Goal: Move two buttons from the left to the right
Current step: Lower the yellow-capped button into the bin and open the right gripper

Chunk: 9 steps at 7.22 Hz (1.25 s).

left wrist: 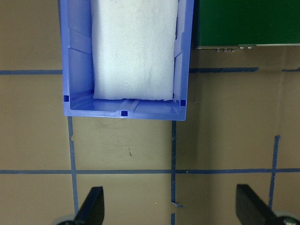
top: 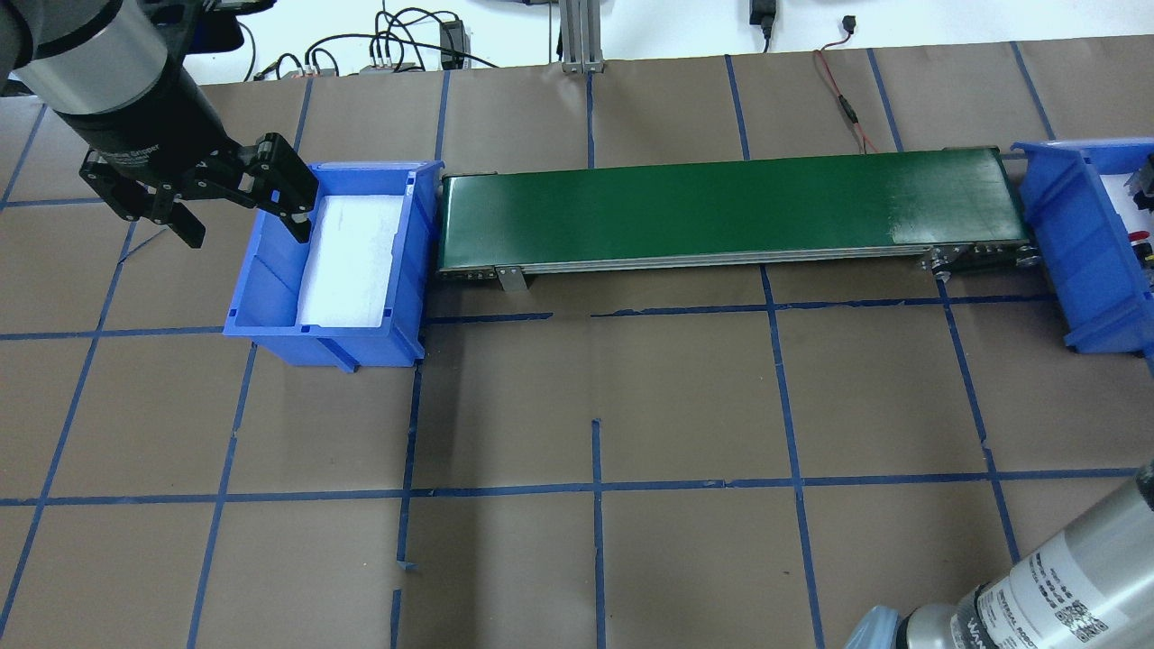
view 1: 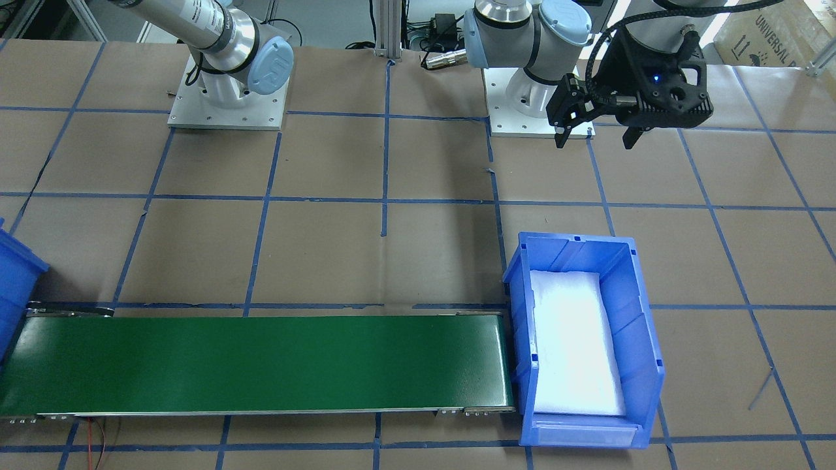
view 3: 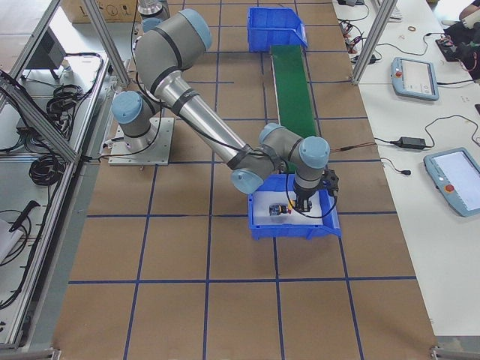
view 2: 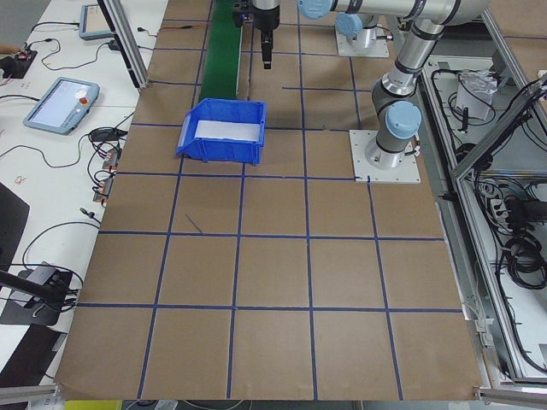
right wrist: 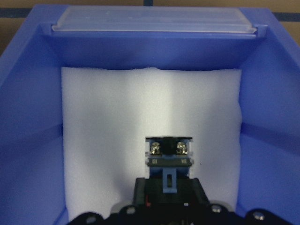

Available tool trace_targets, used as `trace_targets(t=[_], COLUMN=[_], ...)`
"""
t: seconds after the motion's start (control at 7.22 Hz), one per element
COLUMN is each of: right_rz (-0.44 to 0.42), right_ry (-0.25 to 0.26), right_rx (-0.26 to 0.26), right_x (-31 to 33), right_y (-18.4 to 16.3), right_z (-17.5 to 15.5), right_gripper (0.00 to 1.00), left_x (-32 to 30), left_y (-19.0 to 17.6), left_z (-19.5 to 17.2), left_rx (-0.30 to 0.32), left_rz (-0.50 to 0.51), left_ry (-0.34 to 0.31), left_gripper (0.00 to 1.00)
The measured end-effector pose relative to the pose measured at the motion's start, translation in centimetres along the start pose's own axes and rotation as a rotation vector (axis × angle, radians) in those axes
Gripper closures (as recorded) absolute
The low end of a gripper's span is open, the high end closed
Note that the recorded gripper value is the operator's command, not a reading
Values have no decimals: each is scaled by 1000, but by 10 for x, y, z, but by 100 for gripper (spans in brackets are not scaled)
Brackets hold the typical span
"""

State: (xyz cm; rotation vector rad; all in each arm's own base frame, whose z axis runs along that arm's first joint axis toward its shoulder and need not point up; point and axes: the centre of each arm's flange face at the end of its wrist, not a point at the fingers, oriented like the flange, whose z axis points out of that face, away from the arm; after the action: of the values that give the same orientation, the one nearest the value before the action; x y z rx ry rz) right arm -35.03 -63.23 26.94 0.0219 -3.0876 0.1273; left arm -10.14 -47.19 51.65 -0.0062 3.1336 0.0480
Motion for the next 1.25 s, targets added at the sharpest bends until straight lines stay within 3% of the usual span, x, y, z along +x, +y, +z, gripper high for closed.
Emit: trace_targets(t=[1.25], right_rz=[-15], right_ry=[-23], right_rx=[17], right_x=[6], right_y=[-15], right_z=[37], right_gripper=[88], left_x=[0], left_y=[0], left_z=[0], left_rx=[0], left_rz=[0], left_ry=[0], left_gripper=[0])
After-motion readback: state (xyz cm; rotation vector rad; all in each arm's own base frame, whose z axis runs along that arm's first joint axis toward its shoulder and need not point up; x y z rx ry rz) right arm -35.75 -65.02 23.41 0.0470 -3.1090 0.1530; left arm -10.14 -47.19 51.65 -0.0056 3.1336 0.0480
